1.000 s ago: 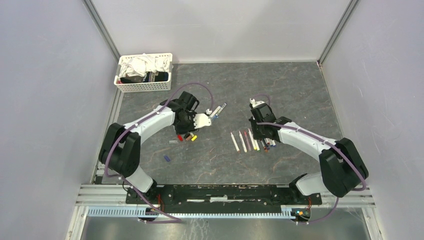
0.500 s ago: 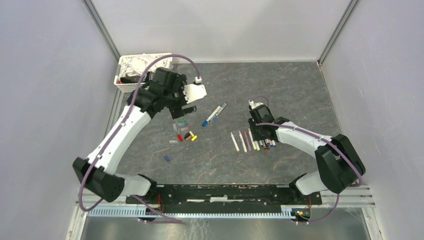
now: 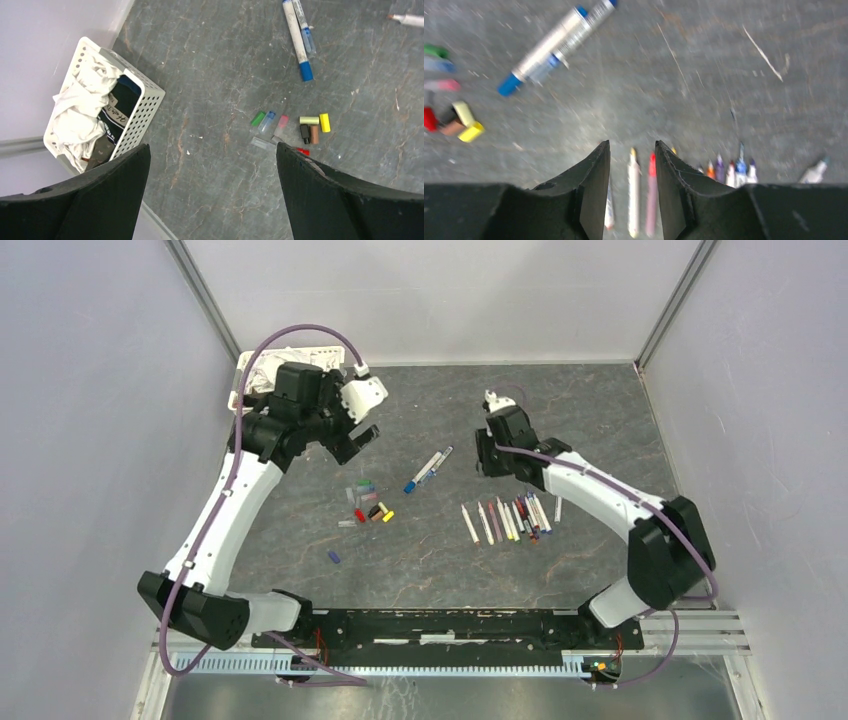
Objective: Open the pen caps
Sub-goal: Place the pen at the center of the board, then pick up the pen from the center of the board.
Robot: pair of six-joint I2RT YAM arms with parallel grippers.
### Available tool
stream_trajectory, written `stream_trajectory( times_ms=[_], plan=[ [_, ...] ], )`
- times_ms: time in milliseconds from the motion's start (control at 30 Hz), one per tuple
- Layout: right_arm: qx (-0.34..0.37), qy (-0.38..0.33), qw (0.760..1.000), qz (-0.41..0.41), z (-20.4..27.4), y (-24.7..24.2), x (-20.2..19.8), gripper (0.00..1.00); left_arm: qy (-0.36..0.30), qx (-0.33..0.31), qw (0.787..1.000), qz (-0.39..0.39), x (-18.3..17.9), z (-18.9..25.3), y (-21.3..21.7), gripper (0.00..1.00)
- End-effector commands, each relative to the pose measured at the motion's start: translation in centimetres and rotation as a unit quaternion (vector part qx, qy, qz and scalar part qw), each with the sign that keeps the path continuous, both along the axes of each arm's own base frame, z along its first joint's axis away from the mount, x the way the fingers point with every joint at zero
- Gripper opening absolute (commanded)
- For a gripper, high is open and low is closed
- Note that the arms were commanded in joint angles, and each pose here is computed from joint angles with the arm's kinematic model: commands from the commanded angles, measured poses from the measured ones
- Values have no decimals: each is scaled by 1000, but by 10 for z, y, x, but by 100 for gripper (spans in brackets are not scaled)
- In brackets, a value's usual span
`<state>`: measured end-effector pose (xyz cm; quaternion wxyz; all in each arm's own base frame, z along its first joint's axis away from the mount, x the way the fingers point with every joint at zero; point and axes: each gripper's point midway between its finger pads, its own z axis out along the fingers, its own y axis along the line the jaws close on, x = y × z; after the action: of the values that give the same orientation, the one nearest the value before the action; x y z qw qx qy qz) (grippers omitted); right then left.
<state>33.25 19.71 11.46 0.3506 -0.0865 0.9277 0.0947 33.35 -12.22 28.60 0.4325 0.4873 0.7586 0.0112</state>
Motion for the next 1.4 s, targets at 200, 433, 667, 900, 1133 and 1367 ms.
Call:
stream_trajectory(
  times_ms=[200, 433, 667, 900, 1133, 1367],
  plan=[
    [72, 22, 995, -61, -18, 77, 68, 45, 12, -75, 997, -13, -16, 20, -6, 100],
    [79, 38, 991, -101, -52, 97, 100, 43, 42, -60, 997, 1, -23, -7, 0, 100],
    [80, 57, 988, -121, -77, 105, 108, 43, 64, -64, 995, -28, -38, -27, -5, 100],
    [74, 67, 987, -129, -91, 102, 105, 40, 97, -49, 994, -27, -45, -53, -2, 100],
    [101, 55, 985, -130, -78, 107, 106, 40, 107, -41, 993, -24, -46, -71, 0, 100],
    [65, 63, 986, -139, -92, 107, 115, 40, 115, -41, 992, -25, -48, -76, -1, 100]
  ],
)
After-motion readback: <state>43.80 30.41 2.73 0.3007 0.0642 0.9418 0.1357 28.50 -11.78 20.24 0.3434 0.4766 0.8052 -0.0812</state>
